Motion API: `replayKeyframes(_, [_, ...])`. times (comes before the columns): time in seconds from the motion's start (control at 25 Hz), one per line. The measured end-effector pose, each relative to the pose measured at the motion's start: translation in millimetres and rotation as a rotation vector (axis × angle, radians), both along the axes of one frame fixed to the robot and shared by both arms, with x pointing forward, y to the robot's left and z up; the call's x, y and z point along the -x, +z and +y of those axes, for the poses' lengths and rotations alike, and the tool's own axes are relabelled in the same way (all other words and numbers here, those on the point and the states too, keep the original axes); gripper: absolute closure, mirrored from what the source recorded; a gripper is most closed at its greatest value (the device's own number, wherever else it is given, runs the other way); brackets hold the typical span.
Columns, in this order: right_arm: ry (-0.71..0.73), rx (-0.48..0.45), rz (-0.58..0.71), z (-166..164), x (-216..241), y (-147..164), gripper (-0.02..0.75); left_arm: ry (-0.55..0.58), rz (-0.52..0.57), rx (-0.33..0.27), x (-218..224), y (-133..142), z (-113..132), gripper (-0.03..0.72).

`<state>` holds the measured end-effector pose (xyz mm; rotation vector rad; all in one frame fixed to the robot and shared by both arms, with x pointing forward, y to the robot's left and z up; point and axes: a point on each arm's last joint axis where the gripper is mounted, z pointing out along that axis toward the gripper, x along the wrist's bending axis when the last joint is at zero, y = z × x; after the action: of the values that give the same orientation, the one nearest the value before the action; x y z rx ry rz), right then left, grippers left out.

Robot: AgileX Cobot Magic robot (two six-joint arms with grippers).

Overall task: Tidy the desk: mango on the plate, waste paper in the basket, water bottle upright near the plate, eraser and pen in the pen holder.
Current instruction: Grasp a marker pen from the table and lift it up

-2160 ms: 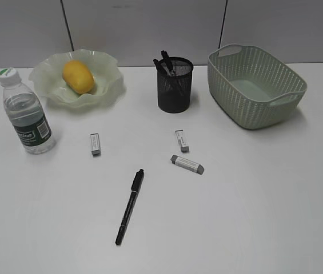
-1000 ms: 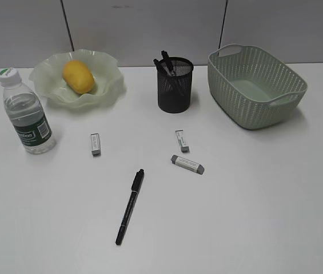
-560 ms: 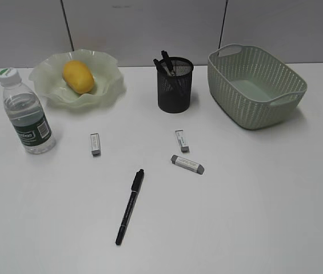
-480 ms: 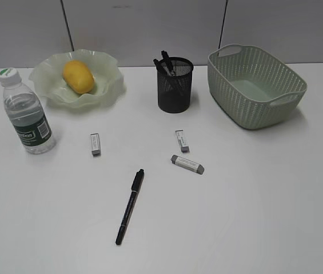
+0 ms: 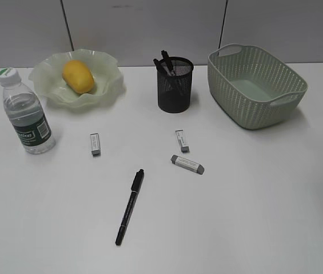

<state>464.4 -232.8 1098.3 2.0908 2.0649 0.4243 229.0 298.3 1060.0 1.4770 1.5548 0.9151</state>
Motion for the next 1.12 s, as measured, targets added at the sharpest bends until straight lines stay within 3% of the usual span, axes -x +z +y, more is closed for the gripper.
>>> replayKeyframes(0.4, [0.14, -0.009, 0.081, 141.5, -63.1, -20.5, 0.238, 0.0, 0.0, 0.0, 0.0, 0.0, 0.0, 0.316])
replayKeyframes(0.68, [0.187, -0.067, 0.235, 220.9, -68.4, -84.0, 0.238, 0.0, 0.0, 0.0, 0.0, 0.0, 0.0, 0.316])
replayKeyframes(0.88, [0.133, -0.101, 0.349, 247.4, -69.6, -141.1, 0.238, 0.0, 0.0, 0.0, 0.0, 0.0, 0.0, 0.316])
replayKeyframes(1.12, [0.086, -0.054, 0.34, 248.9, -76.8, -164.7, 0.238, 0.0, 0.0, 0.0, 0.0, 0.0, 0.0, 0.316])
